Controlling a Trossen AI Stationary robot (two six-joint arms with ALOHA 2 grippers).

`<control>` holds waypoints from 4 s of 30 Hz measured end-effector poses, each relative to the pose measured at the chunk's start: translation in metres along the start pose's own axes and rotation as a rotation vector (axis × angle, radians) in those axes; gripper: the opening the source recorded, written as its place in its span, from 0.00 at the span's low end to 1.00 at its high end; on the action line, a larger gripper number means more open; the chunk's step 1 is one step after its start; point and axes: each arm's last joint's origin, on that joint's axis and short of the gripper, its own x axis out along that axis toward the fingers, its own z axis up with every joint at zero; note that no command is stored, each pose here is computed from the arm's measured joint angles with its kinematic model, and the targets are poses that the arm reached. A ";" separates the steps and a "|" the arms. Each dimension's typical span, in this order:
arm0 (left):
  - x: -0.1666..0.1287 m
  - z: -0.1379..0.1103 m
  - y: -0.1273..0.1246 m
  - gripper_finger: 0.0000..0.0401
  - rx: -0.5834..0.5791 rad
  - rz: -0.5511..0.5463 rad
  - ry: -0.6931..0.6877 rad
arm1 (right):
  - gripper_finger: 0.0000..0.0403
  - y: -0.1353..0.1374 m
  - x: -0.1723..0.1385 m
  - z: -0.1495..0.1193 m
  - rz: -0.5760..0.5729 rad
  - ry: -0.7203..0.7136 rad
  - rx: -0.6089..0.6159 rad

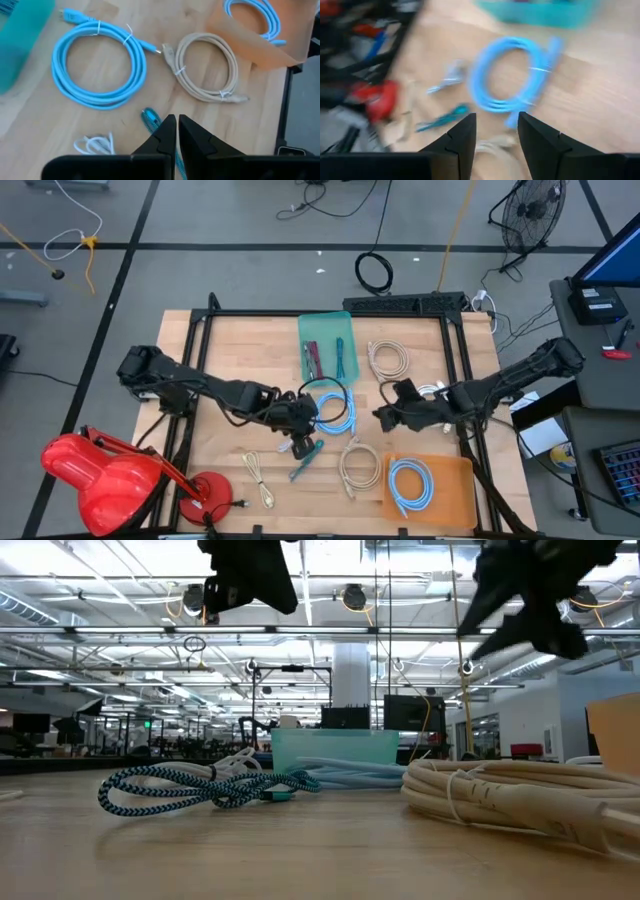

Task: Pick & Place USB Port
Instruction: Put the light blue charger cable into the orange bin

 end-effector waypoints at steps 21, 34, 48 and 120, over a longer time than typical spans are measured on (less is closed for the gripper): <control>-0.012 -0.049 0.000 0.05 0.180 0.266 0.287 | 0.31 0.052 0.106 0.066 -0.416 0.300 -0.003; -0.016 -0.081 -0.016 0.05 0.455 0.354 0.273 | 0.31 0.048 0.146 0.055 -0.652 0.455 0.169; -0.010 -0.105 -0.001 0.05 0.483 0.344 0.320 | 0.31 0.039 0.150 0.072 -0.694 0.371 0.213; -0.025 -0.129 0.022 0.05 0.446 0.314 0.302 | 0.08 0.075 -0.063 -0.088 -0.997 0.553 0.390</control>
